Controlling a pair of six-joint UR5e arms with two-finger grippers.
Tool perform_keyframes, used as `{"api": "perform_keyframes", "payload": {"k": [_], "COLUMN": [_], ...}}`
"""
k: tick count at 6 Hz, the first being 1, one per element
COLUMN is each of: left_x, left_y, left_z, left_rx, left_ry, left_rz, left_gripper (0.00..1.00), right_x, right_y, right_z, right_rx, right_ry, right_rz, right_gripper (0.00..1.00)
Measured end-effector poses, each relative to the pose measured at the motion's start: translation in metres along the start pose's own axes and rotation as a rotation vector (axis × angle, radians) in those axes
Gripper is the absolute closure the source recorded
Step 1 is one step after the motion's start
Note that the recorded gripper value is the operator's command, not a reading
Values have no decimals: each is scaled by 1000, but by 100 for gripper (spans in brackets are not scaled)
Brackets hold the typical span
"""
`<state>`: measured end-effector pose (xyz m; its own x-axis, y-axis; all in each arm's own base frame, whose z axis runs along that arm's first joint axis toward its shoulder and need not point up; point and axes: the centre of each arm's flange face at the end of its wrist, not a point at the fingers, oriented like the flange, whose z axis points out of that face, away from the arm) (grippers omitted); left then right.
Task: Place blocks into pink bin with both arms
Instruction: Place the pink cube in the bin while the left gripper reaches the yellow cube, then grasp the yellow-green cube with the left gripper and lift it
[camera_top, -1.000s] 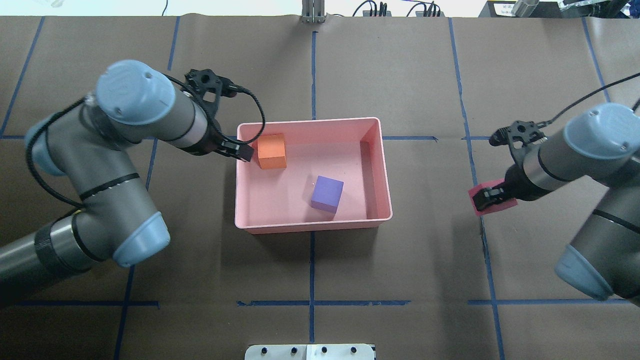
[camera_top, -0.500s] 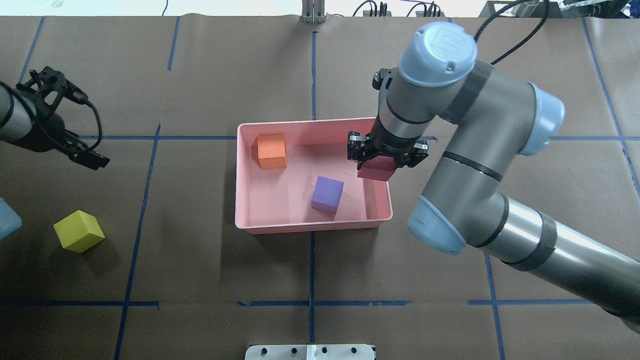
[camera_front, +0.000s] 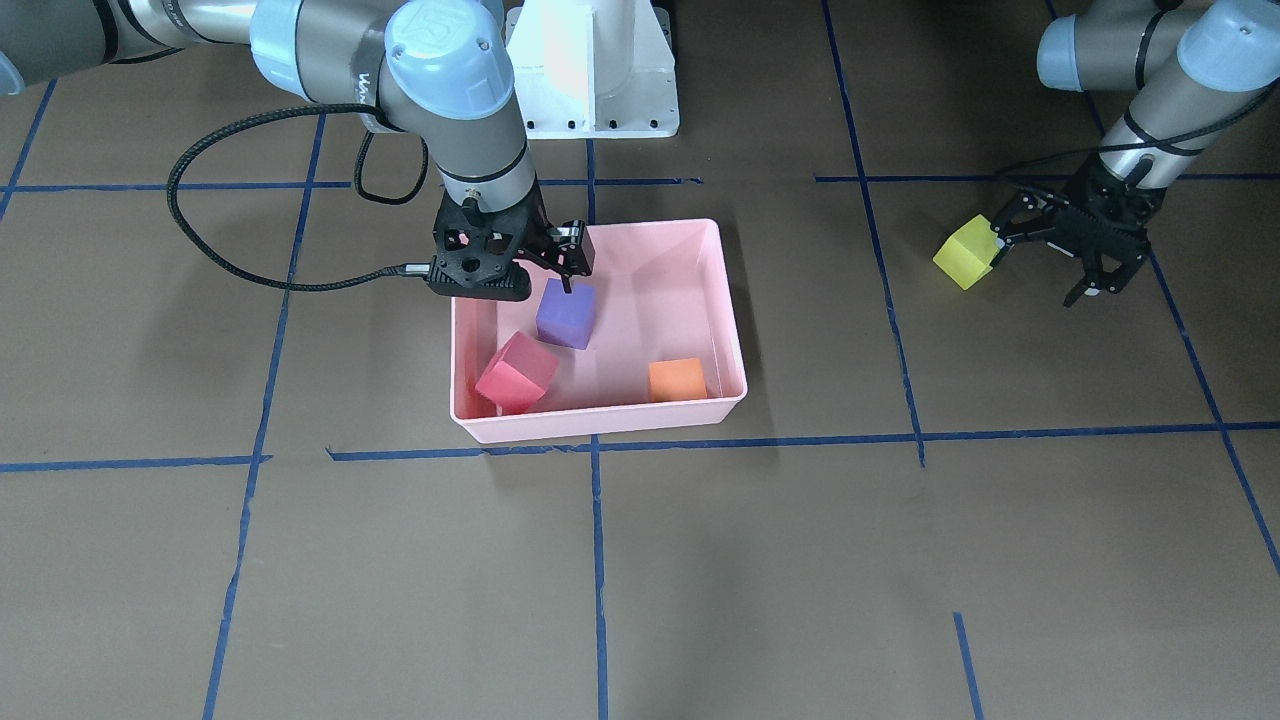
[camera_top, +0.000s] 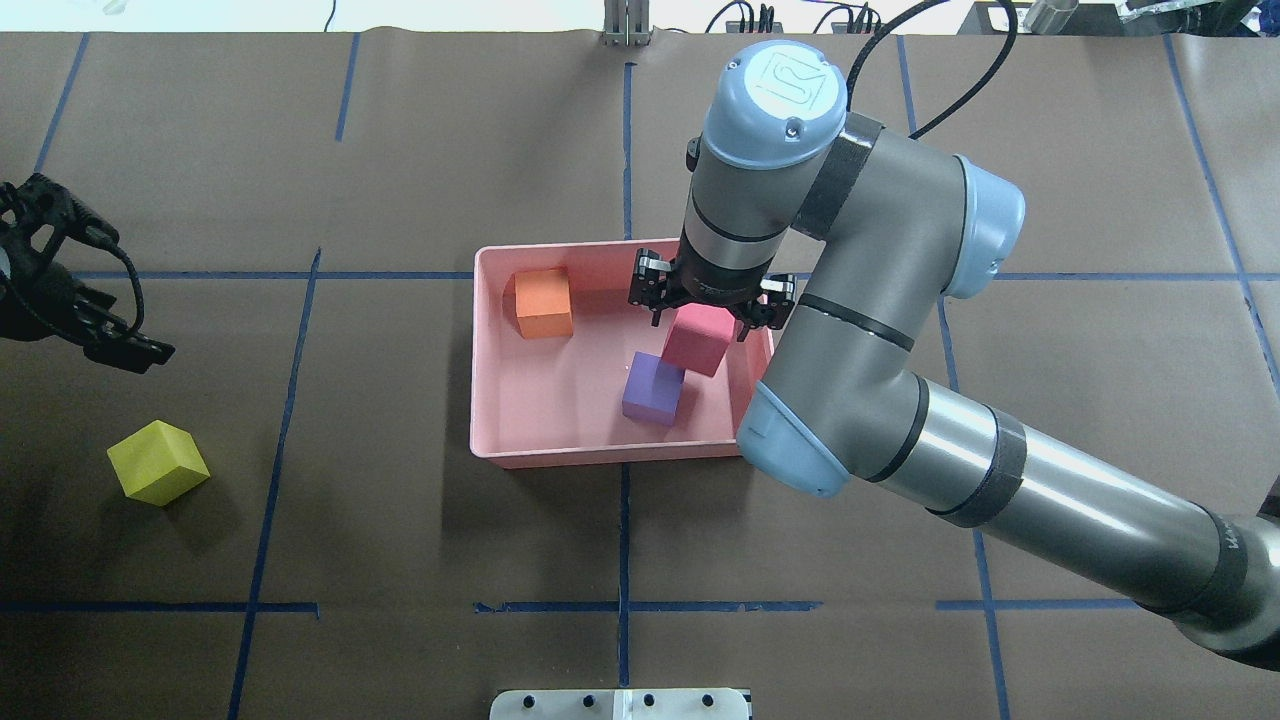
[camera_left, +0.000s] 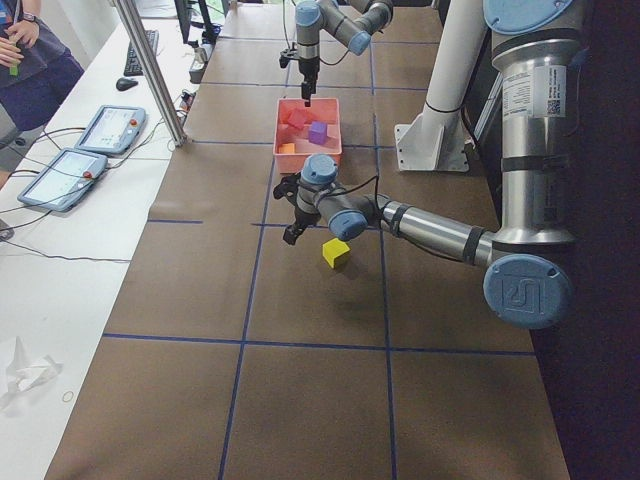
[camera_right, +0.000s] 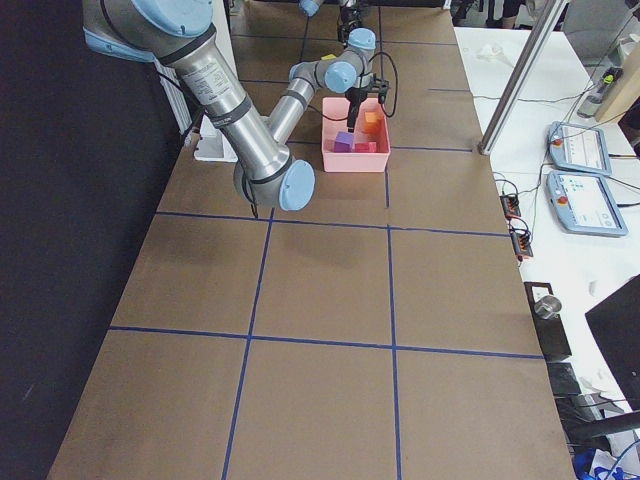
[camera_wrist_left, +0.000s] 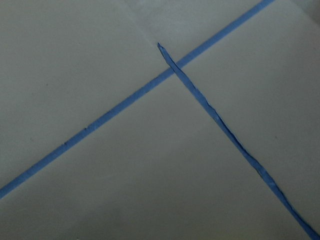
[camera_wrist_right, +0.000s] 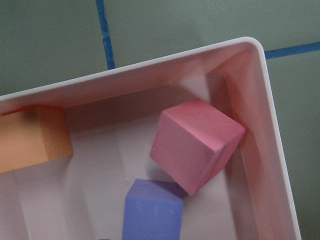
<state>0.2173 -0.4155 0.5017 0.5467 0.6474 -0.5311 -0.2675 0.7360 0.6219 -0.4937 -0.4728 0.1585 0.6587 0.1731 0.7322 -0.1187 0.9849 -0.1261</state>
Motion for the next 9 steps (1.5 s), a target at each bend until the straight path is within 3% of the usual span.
{"api": "perform_keyframes", "payload": {"k": [2, 4, 9], "left_x": [27, 44, 46], "left_y": [37, 50, 58], "left_z": [17, 28, 41], "left_rx": [-15, -50, -81], "left_ry": [65, 105, 117], "left_rz": [84, 128, 136], "left_gripper": [0, 0, 0], "right_x": [5, 10, 29], "right_y": [-1, -1, 4], "right_z": [5, 9, 10], "right_rx": [0, -1, -2], "right_ry": [7, 14, 15], "right_rz": [-1, 0, -2], "right_gripper": [0, 0, 0]}}
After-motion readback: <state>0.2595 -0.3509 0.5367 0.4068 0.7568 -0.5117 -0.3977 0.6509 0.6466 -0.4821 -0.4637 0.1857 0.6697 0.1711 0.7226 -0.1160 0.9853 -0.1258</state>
